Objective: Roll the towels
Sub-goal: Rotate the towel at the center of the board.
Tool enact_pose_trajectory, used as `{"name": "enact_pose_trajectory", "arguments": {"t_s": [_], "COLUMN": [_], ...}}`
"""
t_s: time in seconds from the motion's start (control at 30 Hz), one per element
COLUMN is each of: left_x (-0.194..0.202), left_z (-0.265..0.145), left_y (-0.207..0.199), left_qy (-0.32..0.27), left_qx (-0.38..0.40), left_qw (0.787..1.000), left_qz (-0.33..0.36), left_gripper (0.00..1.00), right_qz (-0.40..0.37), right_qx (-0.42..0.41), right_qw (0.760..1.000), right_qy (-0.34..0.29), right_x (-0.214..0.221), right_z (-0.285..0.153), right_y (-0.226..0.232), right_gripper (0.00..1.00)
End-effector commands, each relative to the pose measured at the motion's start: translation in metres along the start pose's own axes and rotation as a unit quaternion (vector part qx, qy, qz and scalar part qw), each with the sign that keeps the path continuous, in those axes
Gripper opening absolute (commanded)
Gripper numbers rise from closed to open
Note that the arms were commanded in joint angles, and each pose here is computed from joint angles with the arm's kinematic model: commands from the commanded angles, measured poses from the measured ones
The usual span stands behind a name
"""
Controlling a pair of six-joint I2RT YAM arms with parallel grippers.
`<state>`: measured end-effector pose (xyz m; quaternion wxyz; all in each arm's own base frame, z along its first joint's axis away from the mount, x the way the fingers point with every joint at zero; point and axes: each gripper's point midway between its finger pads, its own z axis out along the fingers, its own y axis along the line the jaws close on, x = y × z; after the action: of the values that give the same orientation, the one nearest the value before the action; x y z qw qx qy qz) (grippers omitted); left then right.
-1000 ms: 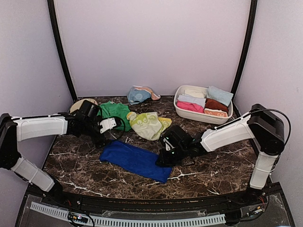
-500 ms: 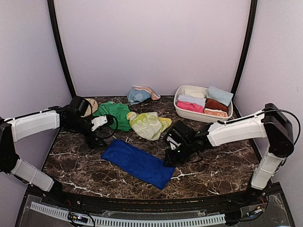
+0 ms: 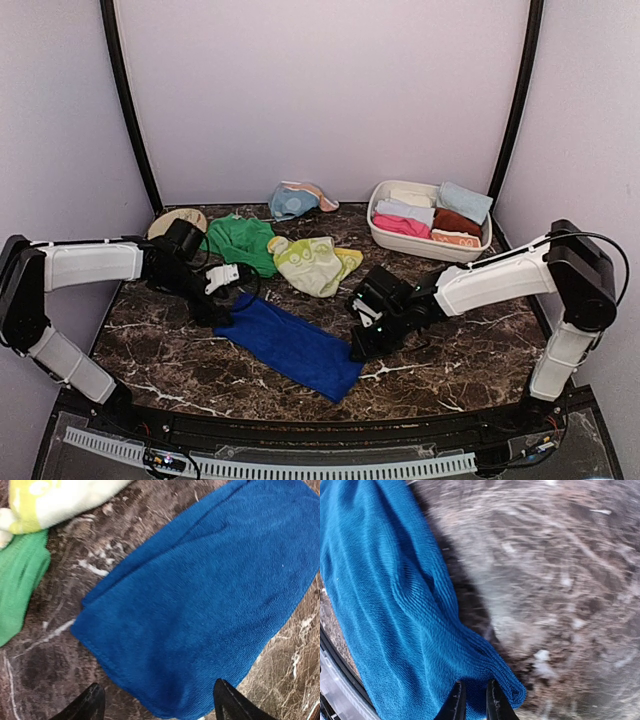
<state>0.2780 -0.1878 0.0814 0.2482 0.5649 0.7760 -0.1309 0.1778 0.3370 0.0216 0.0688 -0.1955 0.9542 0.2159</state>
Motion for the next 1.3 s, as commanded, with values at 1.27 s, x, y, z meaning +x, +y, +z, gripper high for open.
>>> {"name": "enact_pose_trajectory", "arguments": {"t_s": [1.27], "left_x": [-0.030], "left_z": [-0.041], "left_y": [0.041], "left_qy": [-0.011], "left_qx": [-0.105], "left_qw": [0.994], "left_qz": [0.028], "left_gripper": [0.98], "right_qz": [-0.125], "right_qx": [0.006], "right_qw": [0.992], "right_qy": [0.007], "right_x": [0.020], "right_z": [-0.043], "right_y": [0.045], "right_gripper": [0.32]}}
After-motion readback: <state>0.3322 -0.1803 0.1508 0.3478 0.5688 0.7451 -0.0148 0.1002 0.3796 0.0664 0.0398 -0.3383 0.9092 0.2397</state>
